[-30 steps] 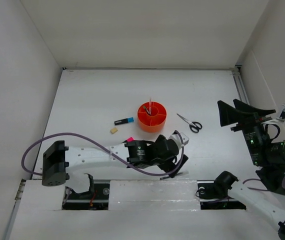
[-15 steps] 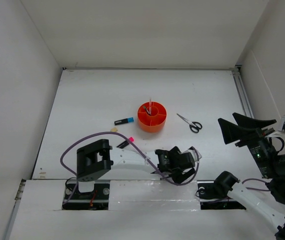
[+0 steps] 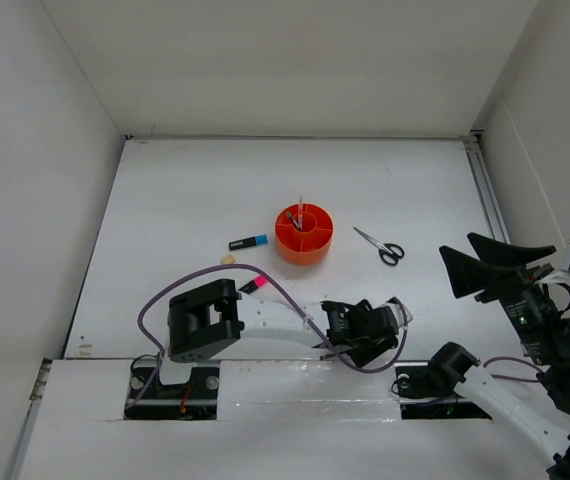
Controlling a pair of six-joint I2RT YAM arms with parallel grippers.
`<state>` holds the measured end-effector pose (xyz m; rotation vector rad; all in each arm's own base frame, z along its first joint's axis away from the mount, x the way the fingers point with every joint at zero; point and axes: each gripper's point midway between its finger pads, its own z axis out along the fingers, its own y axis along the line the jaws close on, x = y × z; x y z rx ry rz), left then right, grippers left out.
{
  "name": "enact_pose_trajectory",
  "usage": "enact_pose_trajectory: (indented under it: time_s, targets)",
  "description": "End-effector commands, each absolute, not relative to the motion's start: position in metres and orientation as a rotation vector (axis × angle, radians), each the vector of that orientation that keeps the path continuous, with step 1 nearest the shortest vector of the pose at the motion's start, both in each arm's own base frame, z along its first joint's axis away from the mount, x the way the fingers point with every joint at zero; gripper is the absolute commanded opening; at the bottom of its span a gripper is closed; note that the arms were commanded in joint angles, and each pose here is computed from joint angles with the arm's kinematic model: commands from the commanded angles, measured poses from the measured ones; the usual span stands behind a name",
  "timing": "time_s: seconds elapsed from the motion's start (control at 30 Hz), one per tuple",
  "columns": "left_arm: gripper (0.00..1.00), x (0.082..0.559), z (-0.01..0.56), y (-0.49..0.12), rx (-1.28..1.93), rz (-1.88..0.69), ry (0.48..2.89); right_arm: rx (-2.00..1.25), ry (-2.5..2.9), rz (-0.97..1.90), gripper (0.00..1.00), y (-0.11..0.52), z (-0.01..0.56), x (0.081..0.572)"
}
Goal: Sort the stationery into containers
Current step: Pick up the pen from the corner of the board.
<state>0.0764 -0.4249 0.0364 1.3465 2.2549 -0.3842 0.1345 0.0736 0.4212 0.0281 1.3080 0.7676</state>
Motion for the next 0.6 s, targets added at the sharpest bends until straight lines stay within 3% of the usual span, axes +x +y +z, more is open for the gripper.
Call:
enact_pose_trajectory:
  time_s: [0.0, 0.17, 0.33, 0.57]
  targets:
    - [0.59, 0.075, 0.038, -0.430, 1.362, -0.400, 2.248, 0.011, 1.284, 0.790, 0.95, 0.071, 0.426, 0.126]
    - [0.58, 0.075, 0.028, -0.425, 1.373, -0.380, 2.261, 0.015, 1.266, 0.797, 0.95, 0.068, 0.431, 0.122]
    - [0.38, 0.074, 0.015, -0.419, 1.380, -0.349, 2.287, 0.017, 1.257, 0.800, 0.95, 0.066, 0.434, 0.120]
    - [0.36, 0.074, -0.003, -0.405, 1.401, -0.302, 2.327, 0.015, 1.238, 0.799, 0.94, 0.062, 0.438, 0.116]
